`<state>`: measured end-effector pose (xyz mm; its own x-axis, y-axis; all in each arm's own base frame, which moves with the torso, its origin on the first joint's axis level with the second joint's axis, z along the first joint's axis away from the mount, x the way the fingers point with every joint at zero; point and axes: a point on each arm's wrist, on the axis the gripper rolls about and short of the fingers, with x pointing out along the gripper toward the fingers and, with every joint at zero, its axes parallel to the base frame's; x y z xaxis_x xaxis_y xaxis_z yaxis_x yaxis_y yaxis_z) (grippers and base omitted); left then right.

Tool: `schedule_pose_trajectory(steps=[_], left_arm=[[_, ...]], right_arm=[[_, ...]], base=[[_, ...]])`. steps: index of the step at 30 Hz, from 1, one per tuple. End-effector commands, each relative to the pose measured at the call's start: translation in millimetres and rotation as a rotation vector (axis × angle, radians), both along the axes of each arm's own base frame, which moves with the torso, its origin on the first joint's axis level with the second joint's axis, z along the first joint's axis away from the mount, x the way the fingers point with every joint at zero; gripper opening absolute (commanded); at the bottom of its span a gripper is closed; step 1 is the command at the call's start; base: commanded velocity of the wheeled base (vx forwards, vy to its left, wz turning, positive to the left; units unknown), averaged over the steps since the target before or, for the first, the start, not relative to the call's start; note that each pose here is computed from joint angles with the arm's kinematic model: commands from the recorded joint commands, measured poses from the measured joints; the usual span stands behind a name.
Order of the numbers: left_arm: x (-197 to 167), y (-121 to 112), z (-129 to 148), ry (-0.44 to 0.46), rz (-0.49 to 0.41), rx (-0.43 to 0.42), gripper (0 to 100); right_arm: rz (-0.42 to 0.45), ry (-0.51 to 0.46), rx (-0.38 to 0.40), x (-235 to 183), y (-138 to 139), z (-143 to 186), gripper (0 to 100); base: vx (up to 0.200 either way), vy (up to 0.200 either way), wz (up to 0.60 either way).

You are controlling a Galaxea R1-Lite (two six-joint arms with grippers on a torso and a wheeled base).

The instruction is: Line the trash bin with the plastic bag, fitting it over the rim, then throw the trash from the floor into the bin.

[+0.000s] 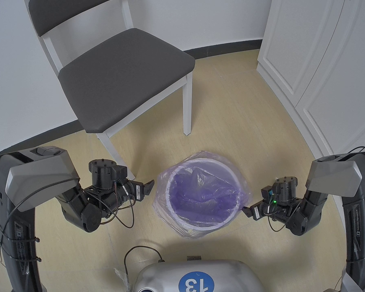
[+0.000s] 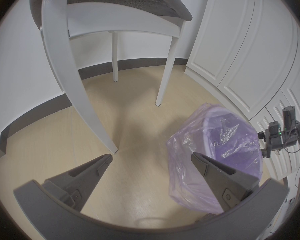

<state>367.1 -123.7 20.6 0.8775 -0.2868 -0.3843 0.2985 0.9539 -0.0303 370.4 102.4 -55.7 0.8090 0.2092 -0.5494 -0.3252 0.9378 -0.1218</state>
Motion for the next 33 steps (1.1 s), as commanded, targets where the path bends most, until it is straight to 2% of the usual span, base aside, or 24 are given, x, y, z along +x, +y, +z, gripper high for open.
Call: schedule_pose_trajectory(steps=[1,10,13,19,20,27,30,33], left_arm=[[14,-1,-9,-0.006,0.008,-0.011,100],[15,-2,-22,-0.007,0.013,-0.009,100],[15,-1,-21,-0.011,0.014,-0.010,100],[10,1,-15,-0.030,0.018,-0.017,100],[5,3,-13,-0.036,0.020,-0.019,100],[-14,9,1,-0.070,0.050,-0.024,100],[-21,6,-1,-0.095,0.050,-0.098,100],[-23,4,-16,-0.072,0.030,-0.120,100]], right_arm=[[-0.015,0.007,0.009,60,3,6,100],[0.019,0.077,-0.005,99,10,3,100],[0.058,0.082,-0.008,102,10,4,100],[0.059,0.089,-0.007,98,7,7,100],[0.051,0.067,-0.003,95,2,21,100],[0.022,-0.021,0.034,73,-9,45,100],[0.000,-0.080,0.056,55,-16,57,100],[-0.031,-0.094,0.074,41,-20,61,100]], base=[[0.000,0.000,0.00],[0.000,0.000,0.00],[0.000,0.000,0.00],[0.000,0.000,0.00],[0.000,0.000,0.00],[0.000,0.000,0.00],[0.000,0.000,0.00],[0.000,0.000,0.00]])
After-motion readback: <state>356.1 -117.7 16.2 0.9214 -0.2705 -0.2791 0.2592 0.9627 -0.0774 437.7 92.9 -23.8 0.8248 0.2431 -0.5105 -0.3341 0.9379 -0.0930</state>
